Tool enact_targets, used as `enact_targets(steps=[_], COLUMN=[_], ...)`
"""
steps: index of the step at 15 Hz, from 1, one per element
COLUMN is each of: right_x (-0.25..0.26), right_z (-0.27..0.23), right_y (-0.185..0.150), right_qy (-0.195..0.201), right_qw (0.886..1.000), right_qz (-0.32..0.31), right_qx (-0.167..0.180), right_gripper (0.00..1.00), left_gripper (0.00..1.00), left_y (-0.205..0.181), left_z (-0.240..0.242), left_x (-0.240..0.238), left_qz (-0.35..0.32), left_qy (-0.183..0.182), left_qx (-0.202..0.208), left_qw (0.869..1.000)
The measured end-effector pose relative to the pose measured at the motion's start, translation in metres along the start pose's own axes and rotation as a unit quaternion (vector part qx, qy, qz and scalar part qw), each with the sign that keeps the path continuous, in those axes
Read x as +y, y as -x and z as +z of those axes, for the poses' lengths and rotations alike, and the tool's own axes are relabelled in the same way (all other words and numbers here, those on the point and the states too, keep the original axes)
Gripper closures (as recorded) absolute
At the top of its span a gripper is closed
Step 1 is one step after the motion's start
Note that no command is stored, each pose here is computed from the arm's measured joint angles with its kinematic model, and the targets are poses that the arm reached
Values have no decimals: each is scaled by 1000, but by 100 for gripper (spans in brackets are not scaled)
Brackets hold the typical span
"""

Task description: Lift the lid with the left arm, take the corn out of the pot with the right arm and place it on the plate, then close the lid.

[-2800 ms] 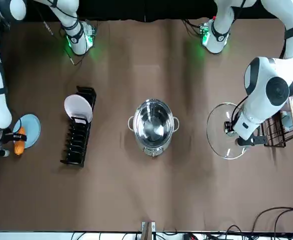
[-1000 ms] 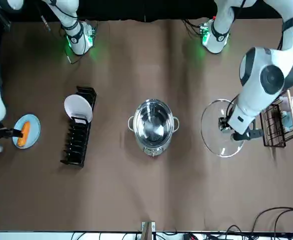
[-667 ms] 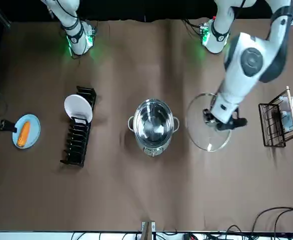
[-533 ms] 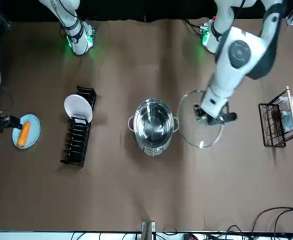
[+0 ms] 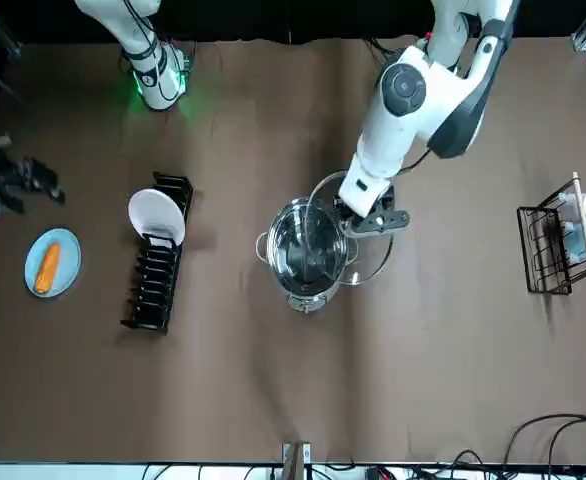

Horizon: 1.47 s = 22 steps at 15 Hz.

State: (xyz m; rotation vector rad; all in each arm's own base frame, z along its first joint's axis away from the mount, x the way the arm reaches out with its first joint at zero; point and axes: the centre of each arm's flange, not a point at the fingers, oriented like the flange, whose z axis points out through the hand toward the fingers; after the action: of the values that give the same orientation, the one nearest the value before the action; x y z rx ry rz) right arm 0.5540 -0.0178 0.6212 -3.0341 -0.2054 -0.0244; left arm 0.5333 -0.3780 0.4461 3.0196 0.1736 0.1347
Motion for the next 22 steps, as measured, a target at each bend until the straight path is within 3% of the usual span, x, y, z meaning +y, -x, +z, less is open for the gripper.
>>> enact_targets(steps=[4,6,12,22], right_x=[-16,-26,-21,-9], right_z=[-16,-6,20,12], right_y=[26,26,19,39], right_qy=[6,27,63,62], right_qw=[1000,999,997,998], right_qz=[-12,-25,-32,-17], right_qx=[-1,-5,26,5], right_gripper=[0,0,0,0], left_gripper=[50,50,50,50], left_y=[2,7,20,31], left_z=[26,35,55,87], left_x=[26,40,77,92], left_qz=[16,15,6,-11], left_qy=[18,14,17,0], left_qx=[23,36,34,28], left_qw=[999,999,999,1000])
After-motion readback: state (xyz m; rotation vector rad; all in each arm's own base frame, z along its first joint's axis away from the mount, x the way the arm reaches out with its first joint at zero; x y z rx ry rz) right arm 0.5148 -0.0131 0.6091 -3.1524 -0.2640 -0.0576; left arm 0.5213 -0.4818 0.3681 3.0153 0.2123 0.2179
